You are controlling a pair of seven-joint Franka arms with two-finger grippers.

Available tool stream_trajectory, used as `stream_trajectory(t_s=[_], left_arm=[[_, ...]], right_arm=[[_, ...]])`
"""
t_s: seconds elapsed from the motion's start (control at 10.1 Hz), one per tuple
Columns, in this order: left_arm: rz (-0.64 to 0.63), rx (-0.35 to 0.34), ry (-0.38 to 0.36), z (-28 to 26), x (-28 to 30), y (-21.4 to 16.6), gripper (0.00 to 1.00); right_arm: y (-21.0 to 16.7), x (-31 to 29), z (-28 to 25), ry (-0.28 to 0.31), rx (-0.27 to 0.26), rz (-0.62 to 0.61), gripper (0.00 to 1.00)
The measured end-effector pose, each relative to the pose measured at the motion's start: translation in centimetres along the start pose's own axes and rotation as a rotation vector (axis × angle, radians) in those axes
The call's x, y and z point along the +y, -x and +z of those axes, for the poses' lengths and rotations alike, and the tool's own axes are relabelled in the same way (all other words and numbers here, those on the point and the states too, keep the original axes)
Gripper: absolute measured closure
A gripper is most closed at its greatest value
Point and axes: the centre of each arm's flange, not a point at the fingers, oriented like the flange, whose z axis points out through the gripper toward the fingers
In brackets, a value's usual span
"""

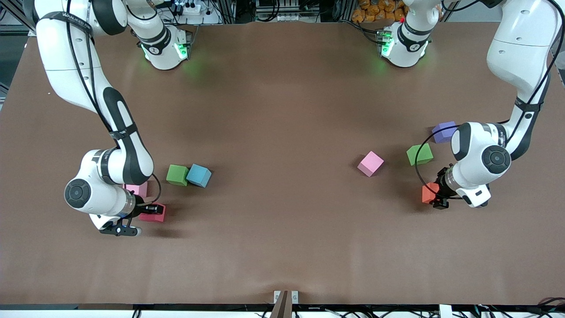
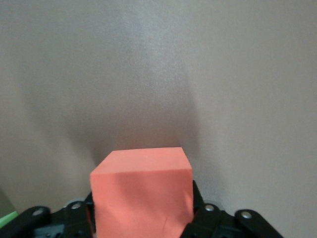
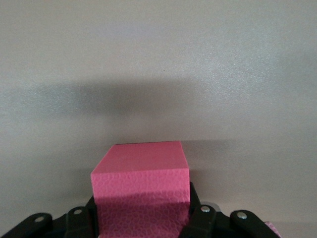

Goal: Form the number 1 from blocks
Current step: 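Close the right gripper on the red cube, then carry the red cube to mid-table with the right gripper while the left gripper lifts orange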

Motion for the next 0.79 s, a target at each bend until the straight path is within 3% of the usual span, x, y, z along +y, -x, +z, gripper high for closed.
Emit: stream_trajectory(t_s=[0.4, 0.59, 0.79], left_arm=[[-0.016, 0.003, 0.001, 0.0, 0.1, 0.1, 0.35], [0.030, 0.015, 0.010, -0.5, 0.5, 0.4, 0.35], [0.106, 0.018, 0.018, -1.2, 0.8, 0.8, 0.36]], right_arm=[[-1.1, -1.2, -3.0, -0.005, 0.060, -0.016, 0.35], [-1.4, -1.7, -7.9, -0.013, 0.120, -0.022, 0.34], [0.0, -3.4, -11.4, -0.025, 0.133, -0.030, 0.34]])
